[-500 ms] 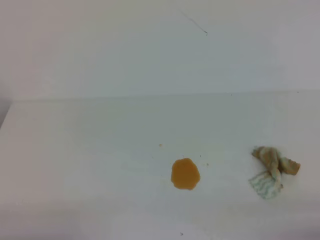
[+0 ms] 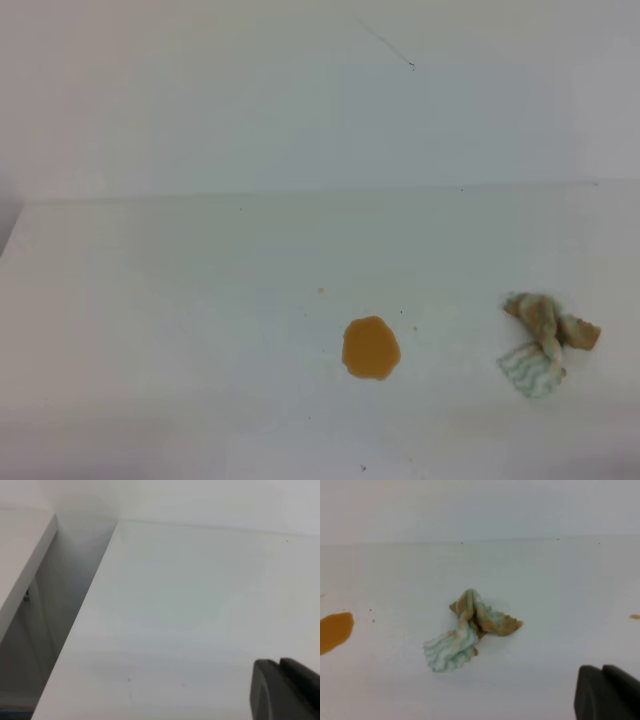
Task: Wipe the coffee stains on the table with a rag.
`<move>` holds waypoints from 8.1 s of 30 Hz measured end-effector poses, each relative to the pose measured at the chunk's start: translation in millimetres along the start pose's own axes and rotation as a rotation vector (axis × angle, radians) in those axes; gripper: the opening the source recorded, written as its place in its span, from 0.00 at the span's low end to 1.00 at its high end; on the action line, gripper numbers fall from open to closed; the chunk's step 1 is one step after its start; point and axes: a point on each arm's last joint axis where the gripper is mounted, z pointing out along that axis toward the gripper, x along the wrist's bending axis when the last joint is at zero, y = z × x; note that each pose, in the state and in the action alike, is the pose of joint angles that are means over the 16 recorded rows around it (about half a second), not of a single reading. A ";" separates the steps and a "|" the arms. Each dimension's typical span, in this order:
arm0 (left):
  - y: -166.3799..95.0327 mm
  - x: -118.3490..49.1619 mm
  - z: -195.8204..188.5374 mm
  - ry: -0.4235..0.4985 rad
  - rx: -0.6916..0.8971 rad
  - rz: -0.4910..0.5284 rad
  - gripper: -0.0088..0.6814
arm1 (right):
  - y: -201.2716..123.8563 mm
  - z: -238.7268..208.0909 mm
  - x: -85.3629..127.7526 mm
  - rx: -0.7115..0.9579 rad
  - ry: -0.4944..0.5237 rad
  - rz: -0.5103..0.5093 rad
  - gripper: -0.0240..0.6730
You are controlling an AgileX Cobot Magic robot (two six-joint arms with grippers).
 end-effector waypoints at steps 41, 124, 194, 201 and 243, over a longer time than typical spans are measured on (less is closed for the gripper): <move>0.0 0.0 0.0 0.000 0.000 0.000 0.01 | 8.6 -0.4 1.2 -0.095 0.012 -0.023 0.03; -0.7 0.1 0.2 0.000 0.002 0.000 0.01 | 145.4 214.2 19.3 0.773 0.139 -0.099 0.32; 0.1 0.0 -0.1 0.000 -0.001 0.002 0.01 | 72.9 346.1 176.0 0.883 0.686 -0.124 0.03; 0.3 0.0 -0.5 0.000 -0.006 0.002 0.01 | 58.6 339.2 181.7 0.993 0.743 -0.137 0.03; 0.2 0.0 -1.6 -0.002 -0.022 0.002 0.01 | 59.5 335.1 201.1 0.969 0.733 -0.157 0.03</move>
